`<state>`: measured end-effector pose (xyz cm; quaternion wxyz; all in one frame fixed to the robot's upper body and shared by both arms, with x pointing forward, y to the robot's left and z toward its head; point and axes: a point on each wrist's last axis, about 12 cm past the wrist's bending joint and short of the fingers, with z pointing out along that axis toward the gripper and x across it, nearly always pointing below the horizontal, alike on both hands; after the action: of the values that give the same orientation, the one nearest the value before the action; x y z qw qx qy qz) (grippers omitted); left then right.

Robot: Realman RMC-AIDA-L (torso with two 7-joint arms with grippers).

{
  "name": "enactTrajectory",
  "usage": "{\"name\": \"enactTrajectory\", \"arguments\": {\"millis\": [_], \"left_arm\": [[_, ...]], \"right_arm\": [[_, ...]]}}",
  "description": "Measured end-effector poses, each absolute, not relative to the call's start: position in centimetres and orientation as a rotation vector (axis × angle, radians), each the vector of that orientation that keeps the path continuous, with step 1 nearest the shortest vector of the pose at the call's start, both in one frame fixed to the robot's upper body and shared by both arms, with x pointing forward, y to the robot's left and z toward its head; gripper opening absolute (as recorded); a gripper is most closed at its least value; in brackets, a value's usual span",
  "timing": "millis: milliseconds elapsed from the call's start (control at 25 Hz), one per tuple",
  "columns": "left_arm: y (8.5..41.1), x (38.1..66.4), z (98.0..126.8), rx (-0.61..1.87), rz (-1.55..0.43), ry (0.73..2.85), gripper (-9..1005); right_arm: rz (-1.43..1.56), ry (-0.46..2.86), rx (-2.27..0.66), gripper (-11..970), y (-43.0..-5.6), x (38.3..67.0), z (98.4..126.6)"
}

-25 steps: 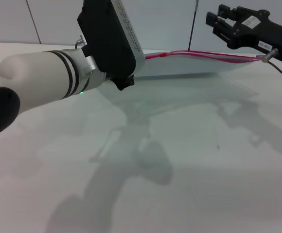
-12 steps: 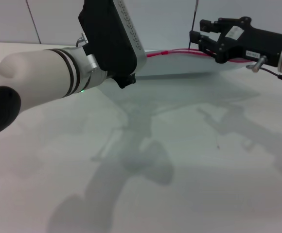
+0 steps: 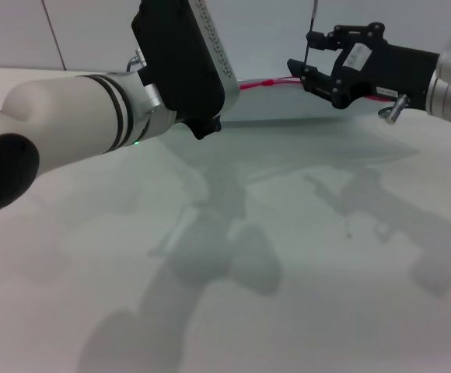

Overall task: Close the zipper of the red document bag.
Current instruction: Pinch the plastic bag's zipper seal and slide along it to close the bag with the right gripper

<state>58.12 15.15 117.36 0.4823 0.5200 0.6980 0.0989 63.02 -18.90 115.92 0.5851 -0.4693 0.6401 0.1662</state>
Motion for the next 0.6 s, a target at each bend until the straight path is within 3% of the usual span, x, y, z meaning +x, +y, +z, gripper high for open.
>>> {"name": "enactTrajectory", "arguments": {"millis": [600], "left_arm": [[15.2, 58.2, 117.7, 1.254, 0.233, 1.698, 52]], "right_arm": [[0.201, 1.283, -1.373, 448, -16.4, 61.6, 115.5]]}}
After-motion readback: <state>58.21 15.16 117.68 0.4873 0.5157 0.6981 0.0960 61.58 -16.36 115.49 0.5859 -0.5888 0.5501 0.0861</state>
